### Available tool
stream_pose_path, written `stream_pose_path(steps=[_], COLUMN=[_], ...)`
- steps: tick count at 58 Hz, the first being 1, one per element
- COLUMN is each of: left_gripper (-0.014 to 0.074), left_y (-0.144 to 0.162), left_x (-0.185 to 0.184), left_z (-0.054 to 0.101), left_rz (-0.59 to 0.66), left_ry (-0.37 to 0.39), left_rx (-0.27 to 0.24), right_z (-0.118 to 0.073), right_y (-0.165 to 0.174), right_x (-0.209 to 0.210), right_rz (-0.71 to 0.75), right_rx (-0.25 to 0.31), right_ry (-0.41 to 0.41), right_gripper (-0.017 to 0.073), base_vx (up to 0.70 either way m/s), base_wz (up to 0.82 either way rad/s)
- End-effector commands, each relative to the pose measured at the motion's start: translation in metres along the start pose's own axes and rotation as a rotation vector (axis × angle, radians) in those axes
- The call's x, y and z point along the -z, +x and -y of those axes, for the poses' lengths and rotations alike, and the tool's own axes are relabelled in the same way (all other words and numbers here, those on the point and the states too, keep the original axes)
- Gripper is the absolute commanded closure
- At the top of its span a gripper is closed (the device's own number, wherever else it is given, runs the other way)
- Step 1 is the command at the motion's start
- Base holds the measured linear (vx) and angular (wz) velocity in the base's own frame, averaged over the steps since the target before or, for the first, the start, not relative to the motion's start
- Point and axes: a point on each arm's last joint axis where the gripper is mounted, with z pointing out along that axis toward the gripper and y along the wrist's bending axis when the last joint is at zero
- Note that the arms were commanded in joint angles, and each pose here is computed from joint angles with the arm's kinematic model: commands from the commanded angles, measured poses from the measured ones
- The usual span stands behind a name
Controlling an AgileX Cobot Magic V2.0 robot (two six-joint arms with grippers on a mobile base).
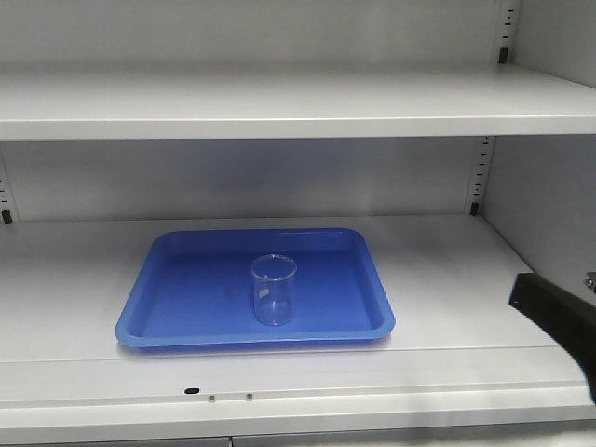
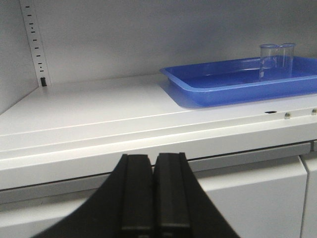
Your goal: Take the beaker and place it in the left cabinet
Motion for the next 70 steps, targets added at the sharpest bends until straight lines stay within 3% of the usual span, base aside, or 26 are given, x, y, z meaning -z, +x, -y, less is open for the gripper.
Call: stream_pose_path(steps=[1, 13, 18, 23, 27, 31, 44, 58, 63, 70], left_gripper=[0.0592, 0.0592, 0.0592, 0.0592, 0.0592, 0.0592, 0.0592, 0.0592, 0.0592, 0.0592], left_y=[-0.003, -0.003, -0.003, -0.003, -0.003, -0.003, -0.003, -0.003, -0.003, -0.003], left_x=[0.001, 0.001, 0.001, 0.001, 0.001, 0.001, 0.001, 0.001, 0.001, 0.001], left_z=[0.000, 0.000, 0.000, 0.000, 0.000, 0.000, 0.000, 0.000, 0.000, 0.000], left_rz=[0.085, 0.085, 0.085, 0.085, 0.085, 0.085, 0.085, 0.086, 0.087, 0.086], left_ry=[-0.007, -0.007, -0.007, -0.007, -0.007, -0.007, -0.007, -0.007, -0.007, -0.007], left_rx=[0.010, 0.010, 0.010, 0.010, 0.010, 0.010, 0.010, 0.010, 0.010, 0.010], right_z=[-0.004, -0.003, -0.002, 0.000, 0.004, 0.011, 0.030, 0.041, 0.044, 0.046], right_y=[-0.018, -0.019, -0.017, -0.008, 0.002, 0.017, 0.089, 0.167, 0.182, 0.192], right_x=[0.010, 0.012, 0.012, 0.013, 0.019, 0.028, 0.068, 0.085, 0.080, 0.079], right_rz=[0.112, 0.120, 0.116, 0.095, 0.089, 0.085, 0.135, 0.133, 0.113, 0.081], right_rx=[0.012, 0.013, 0.107, 0.137, 0.149, 0.127, 0.129, 0.336, 0.326, 0.241], right_ry=[-0.036, -0.037, -0.015, -0.009, 0.005, 0.039, 0.197, 0.303, 0.305, 0.300], right_gripper=[-0.0028, -0.0027, -0.0011, 0.0016, 0.0055, 0.0102, 0.0300, 0.0559, 0.0572, 0.0569], base_vx=[0.00, 0.00, 0.00, 0.00, 0.00, 0.00, 0.00, 0.00, 0.00, 0.00], base_wz=[0.00, 0.00, 0.00, 0.00, 0.00, 0.00, 0.00, 0.00, 0.00, 0.01])
